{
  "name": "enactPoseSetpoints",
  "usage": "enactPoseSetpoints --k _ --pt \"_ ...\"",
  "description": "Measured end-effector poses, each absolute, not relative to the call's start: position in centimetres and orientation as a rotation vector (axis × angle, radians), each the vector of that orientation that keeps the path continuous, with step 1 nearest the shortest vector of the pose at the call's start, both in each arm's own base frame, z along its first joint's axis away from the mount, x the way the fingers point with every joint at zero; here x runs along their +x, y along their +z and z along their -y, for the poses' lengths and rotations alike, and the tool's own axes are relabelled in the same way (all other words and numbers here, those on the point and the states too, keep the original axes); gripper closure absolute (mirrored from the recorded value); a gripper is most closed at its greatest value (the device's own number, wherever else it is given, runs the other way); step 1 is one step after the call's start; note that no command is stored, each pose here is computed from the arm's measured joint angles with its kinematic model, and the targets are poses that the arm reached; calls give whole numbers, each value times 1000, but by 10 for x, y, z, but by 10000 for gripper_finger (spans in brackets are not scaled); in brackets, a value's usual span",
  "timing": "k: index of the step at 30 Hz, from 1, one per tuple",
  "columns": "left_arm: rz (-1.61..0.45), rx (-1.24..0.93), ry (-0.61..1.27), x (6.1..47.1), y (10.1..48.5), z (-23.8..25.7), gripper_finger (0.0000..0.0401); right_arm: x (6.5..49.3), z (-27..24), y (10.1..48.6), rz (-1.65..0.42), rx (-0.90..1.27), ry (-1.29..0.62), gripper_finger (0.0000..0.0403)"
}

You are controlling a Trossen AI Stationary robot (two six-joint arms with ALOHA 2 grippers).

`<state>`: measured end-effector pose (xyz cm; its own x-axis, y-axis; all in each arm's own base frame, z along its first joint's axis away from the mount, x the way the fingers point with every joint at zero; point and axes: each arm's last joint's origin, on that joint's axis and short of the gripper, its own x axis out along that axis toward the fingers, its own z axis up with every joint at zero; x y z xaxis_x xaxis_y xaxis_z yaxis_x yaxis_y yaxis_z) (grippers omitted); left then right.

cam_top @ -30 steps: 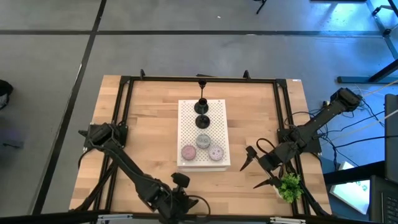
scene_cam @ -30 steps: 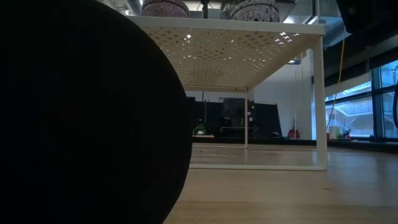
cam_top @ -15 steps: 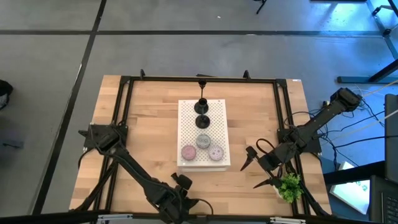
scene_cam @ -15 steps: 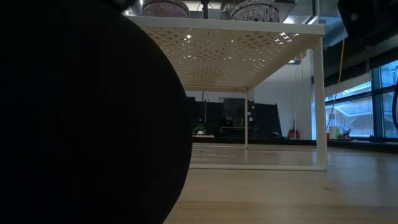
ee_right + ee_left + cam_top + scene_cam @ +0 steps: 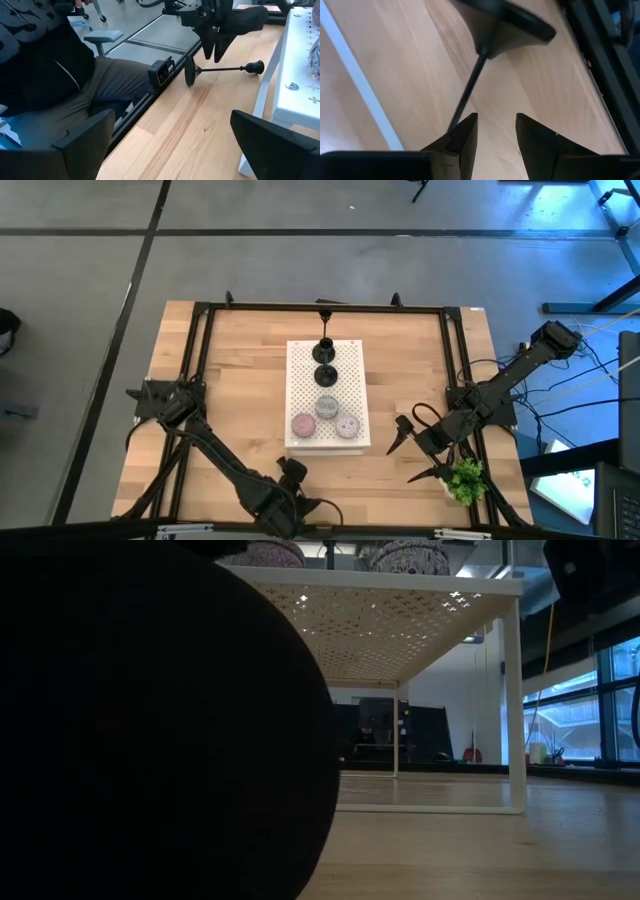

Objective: Pick & Place candle stick holders
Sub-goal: Put the black candle holder on the shelf

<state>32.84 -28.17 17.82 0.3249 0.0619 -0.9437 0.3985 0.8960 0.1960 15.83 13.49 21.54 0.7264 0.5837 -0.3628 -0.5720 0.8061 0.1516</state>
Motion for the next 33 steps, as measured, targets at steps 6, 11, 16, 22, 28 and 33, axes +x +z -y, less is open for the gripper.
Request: enactPoseSetpoints --k 6,11,16,22,28,33 --pt "-1183 524 -203 333 181 278 273 158 -135 215 -409 30 637 3" --pt "-1178 535 -181 339 181 271 273 159 -135 216 -404 30 635 3" --pt "-1191 515 -193 341 181 268 274 159 -135 216 -405 31 635 3" --pt "-1212 464 -211 340 180 271 274 158 -135 215 -416 27 634 3" --pt "-1212 436 -214 341 176 273 274 158 -135 215 -417 27 634 3" --pt "-1247 413 -248 343 162 276 278 158 -135 215 -421 38 632 3"
